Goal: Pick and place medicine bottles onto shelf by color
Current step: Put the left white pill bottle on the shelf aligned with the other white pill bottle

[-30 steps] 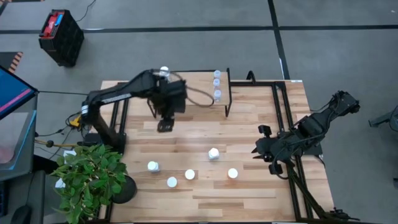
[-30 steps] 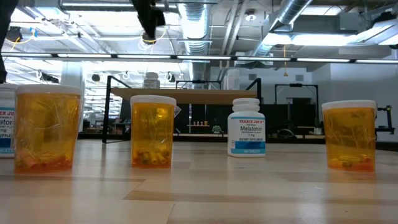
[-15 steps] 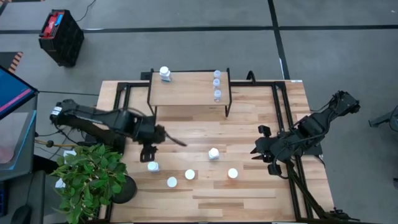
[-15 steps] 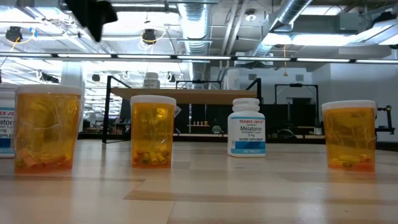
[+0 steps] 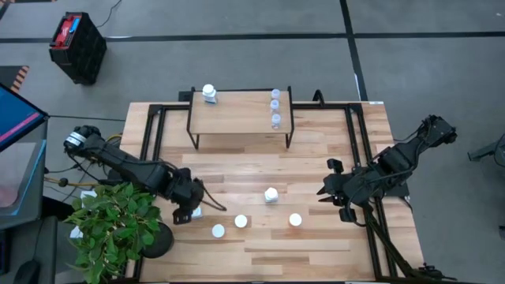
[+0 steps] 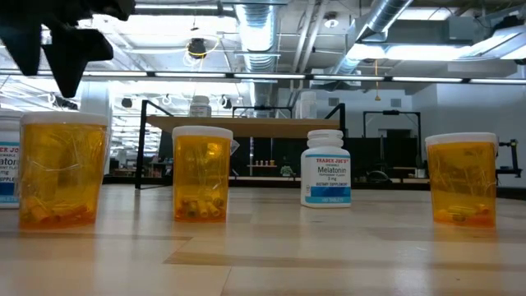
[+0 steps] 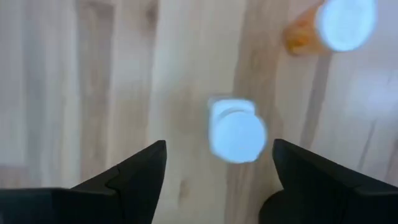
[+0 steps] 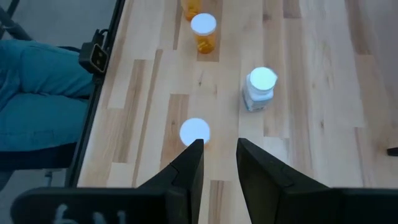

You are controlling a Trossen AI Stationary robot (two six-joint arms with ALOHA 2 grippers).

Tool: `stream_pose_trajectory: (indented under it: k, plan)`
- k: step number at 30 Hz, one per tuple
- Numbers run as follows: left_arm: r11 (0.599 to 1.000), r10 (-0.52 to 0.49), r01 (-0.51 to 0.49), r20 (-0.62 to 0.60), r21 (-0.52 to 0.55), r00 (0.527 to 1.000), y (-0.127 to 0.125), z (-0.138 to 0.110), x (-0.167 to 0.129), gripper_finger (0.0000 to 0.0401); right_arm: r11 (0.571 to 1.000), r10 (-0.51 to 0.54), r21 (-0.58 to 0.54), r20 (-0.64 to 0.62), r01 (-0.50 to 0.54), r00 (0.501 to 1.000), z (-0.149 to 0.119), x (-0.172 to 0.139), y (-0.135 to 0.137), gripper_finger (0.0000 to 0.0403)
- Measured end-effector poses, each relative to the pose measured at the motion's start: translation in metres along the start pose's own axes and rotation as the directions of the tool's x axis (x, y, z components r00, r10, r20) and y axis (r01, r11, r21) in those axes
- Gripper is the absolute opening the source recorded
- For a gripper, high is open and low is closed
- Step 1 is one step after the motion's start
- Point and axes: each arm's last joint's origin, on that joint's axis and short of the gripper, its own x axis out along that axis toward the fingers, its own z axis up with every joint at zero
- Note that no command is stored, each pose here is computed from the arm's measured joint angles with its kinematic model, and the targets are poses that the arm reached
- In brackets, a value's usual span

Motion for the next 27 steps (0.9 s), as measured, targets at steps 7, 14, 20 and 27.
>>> stream_pose_trajectory:
  k: [7,14,20,27]
  plan:
    - [1.0,-0.008,0.008,0.009,0.002,1.0,-0.012,-0.013,0.018,0.0289,1.0,-0.016,-0.002,0.006,0.016,1.0,0.0,0.0,-0.001,0.0118]
    - [0.999,-0.003,0.004,0.031,-0.039,1.0,-0.011,-0.016,0.027,0.0289,1.0,-0.016,0.0,0.006,0.016,1.0,0.0,0.0,-0.001,0.0118]
    - [0.999,-0.022,0.024,0.039,-0.048,0.999,-0.011,-0.018,0.036,0.0289,1.0,-0.016,0.0,0.006,0.016,1.0,0.0,0.0,-0.001,0.0118]
    - [0.999,-0.02,0.022,0.041,-0.048,0.999,-0.009,-0.021,0.046,0.0289,1.0,-0.017,0.0,0.006,0.017,1.0,0.0,0.0,-0.001,0.0118]
